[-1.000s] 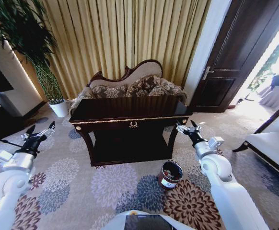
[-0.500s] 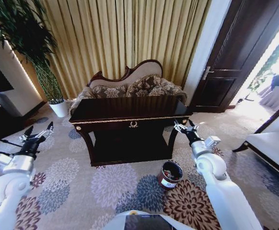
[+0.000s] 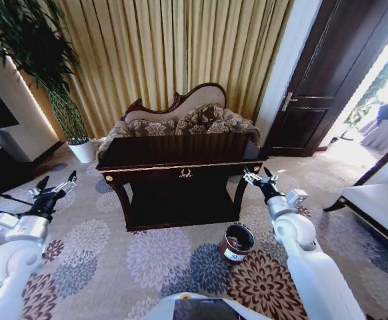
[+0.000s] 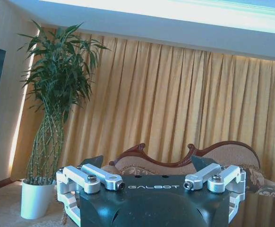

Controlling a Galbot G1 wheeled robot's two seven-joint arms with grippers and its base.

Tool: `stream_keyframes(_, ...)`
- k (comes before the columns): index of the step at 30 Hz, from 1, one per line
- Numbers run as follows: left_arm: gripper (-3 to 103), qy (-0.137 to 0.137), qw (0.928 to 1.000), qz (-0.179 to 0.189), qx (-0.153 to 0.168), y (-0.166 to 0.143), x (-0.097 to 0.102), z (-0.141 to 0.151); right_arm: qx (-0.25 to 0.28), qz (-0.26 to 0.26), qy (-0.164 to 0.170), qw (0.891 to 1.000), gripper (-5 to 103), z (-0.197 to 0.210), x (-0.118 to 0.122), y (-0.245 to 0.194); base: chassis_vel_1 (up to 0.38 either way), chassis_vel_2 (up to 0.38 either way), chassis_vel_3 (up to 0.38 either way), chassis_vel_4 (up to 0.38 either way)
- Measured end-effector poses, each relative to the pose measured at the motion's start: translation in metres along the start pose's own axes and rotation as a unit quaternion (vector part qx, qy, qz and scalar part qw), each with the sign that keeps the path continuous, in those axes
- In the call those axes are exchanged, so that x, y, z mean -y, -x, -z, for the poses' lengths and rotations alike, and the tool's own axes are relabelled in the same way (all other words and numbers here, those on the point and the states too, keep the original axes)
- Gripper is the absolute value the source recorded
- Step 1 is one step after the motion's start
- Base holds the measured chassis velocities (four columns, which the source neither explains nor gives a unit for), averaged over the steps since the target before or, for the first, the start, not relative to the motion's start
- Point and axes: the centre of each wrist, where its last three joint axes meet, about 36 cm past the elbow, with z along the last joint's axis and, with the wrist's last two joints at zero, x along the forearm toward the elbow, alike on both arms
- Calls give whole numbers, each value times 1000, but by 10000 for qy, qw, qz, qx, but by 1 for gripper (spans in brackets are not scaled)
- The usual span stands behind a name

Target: Move to the front of the table and place the trash on the table into the trash bin.

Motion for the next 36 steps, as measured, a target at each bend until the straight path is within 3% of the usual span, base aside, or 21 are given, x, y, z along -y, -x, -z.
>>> stream_keyframes(36, 100, 11, 10000, -94, 13, -1, 4, 3, 86, 83, -48, 9999, 100, 3, -4, -10, 28, -27, -28, 29)
